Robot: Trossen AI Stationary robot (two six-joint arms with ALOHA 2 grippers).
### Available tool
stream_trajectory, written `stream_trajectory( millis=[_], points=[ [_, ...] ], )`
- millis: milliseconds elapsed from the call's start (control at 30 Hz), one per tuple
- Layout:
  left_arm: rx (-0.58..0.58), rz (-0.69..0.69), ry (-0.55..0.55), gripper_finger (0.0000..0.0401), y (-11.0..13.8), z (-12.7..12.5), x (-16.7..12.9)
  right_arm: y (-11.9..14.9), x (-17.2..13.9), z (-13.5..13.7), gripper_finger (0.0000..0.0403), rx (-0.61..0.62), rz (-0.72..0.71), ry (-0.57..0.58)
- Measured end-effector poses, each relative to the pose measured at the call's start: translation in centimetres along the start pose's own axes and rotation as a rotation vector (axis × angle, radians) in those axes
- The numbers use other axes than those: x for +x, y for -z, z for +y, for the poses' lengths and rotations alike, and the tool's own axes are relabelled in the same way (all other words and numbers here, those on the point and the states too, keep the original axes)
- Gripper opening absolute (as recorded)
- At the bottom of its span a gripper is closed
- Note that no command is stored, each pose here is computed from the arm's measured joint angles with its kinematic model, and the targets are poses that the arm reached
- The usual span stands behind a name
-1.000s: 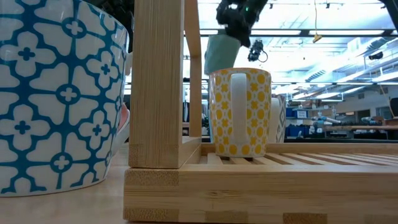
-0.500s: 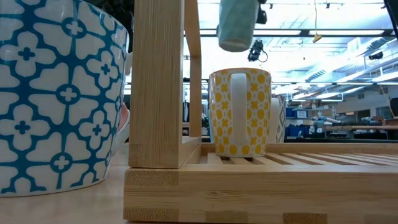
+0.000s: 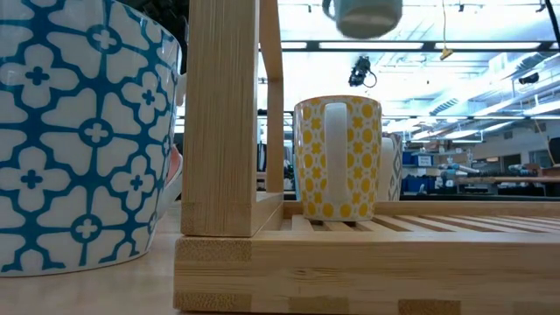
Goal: Place coffee mugs
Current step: Put the green mug on the shelf
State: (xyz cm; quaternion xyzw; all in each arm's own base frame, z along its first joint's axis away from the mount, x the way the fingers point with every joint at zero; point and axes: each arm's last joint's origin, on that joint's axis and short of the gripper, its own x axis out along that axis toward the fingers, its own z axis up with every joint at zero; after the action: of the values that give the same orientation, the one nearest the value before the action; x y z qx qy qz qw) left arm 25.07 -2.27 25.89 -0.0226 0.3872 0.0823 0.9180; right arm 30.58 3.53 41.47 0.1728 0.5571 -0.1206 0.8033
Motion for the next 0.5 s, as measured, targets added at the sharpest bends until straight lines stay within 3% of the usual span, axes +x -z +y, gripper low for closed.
stream_trajectory(
  millis=[267,500],
  points=[
    [-0.007,0.0,0.001,0.0176,0.0,0.0,0.0,4.4,0.4,5.3,0.0031,0.047,0.038,-0.007],
    [-0.007,-0.001,0.001,0.0176,0.0,0.0,0.0,8.3,1.7,8.4,0.0031,0.169,0.061,0.062]
  ],
)
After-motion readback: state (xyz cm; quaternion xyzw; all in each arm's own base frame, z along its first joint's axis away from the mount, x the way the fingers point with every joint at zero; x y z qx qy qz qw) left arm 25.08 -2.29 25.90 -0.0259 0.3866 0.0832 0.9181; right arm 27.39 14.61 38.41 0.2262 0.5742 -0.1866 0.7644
